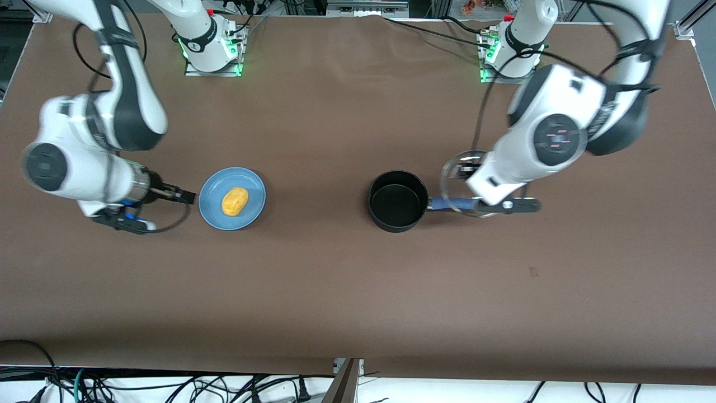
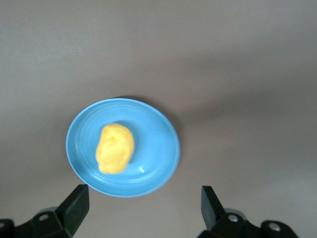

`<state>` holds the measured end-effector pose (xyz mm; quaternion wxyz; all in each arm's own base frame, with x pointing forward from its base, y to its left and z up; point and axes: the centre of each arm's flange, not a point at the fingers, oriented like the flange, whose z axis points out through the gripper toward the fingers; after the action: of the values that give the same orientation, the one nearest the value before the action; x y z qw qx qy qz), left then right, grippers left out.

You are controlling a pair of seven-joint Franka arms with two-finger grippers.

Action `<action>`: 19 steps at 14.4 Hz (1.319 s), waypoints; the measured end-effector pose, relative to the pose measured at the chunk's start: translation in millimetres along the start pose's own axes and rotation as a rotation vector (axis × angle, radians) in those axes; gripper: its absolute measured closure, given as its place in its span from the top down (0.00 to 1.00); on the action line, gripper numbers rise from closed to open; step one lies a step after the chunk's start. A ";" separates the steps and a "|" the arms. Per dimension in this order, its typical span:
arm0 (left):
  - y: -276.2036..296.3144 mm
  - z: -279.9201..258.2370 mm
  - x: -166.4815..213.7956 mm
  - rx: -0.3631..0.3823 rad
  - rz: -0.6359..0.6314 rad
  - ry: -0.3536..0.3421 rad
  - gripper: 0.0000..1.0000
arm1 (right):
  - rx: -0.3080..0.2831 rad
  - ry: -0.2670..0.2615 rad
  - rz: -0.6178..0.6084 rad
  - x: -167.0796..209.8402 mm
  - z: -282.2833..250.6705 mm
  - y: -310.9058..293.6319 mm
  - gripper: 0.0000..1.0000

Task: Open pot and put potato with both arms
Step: 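Lift the lid off with the left gripper while the right gripper reaches the potato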

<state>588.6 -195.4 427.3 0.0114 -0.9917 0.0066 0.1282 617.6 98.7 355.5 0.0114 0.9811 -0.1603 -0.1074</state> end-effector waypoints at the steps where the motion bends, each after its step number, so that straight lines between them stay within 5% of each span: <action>1: -27.5 1.7 -3.9 0.016 0.019 -0.006 0.65 | -0.007 0.000 0.048 -4.8 13.1 -12.3 1.00; 10: -176.2 153.3 -32.7 0.076 0.148 0.064 0.65 | -0.019 0.025 0.288 -27.0 127.4 -36.0 1.00; 13: -198.8 194.1 -20.1 0.115 0.184 0.048 0.65 | -0.017 0.032 0.317 -34.8 146.1 -36.3 1.00; 19: -250.6 224.0 13.8 0.065 0.215 0.057 0.65 | -0.001 0.056 0.324 -35.8 155.2 -45.5 1.00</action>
<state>549.0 60.4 212.5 0.0297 -0.9876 0.1175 0.1001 565.4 155.1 208.7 0.0335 0.9450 -0.3160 -0.0769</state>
